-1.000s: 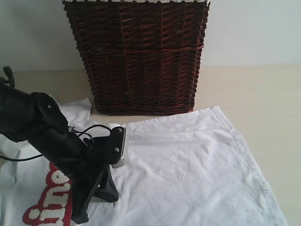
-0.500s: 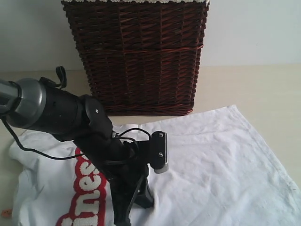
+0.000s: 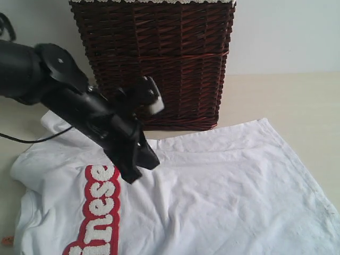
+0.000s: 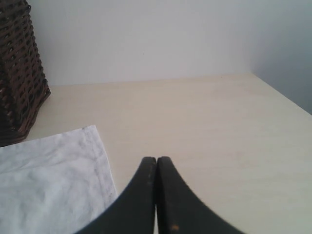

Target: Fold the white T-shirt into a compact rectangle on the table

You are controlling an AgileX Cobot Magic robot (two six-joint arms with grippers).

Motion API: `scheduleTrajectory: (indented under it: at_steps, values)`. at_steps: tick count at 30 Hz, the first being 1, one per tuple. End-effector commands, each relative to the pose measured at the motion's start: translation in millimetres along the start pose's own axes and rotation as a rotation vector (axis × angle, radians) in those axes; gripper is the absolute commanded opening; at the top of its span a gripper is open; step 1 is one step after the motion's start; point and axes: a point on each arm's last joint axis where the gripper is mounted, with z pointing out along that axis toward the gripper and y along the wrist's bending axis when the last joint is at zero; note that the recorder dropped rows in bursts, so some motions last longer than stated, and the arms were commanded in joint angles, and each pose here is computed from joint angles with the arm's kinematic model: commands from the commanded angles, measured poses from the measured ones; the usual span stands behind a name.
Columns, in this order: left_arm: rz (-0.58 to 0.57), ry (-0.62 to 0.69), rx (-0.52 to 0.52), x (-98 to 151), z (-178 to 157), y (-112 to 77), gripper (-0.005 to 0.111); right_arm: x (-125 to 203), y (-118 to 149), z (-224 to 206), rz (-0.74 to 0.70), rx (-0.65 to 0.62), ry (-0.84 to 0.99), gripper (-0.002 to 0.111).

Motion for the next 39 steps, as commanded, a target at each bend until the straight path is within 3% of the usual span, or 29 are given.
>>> scheduleTrajectory:
  at_steps: [1,4,7,11,16,20,24,29,34,39]
  values:
    - [-0.154,0.019,0.131,25,-40,5.3,0.000,0,0,0,-0.004,0.003,-0.011,0.000]
    - [-0.191,0.031,0.196,54,-61,0.5,0.000,0,0,0,-0.004,0.003,-0.011,0.000]
    - [-0.210,0.003,0.126,76,-81,-9.3,0.000,0,0,0,-0.004,0.003,-0.011,0.000]
    - [-0.211,-0.042,0.028,90,-104,-37.2,0.000,0,0,0,-0.004,0.003,-0.011,0.000]
    - [-0.169,-0.037,0.070,110,-101,-69.2,0.000,0,0,0,-0.004,0.003,-0.011,0.000]
    - [0.060,-0.017,0.149,135,-90,-98.2,0.000,0,0,0,-0.004,0.003,-0.011,0.000]
    - [0.503,-0.040,0.160,155,-82,-120.2,0.000,0,0,0,-0.004,0.003,-0.011,0.000]
    - [0.513,0.015,0.137,166,-77,-122.4,0.010,0,0,0,-0.004,0.003,-0.011,0.000]
    - [0.551,0.148,0.066,180,-68,-107.2,0.028,0,0,0,-0.004,0.003,-0.011,0.000]
    - [0.567,0.223,0.226,193,-60,-108.2,0.031,0,0,0,-0.004,0.003,-0.011,0.000]
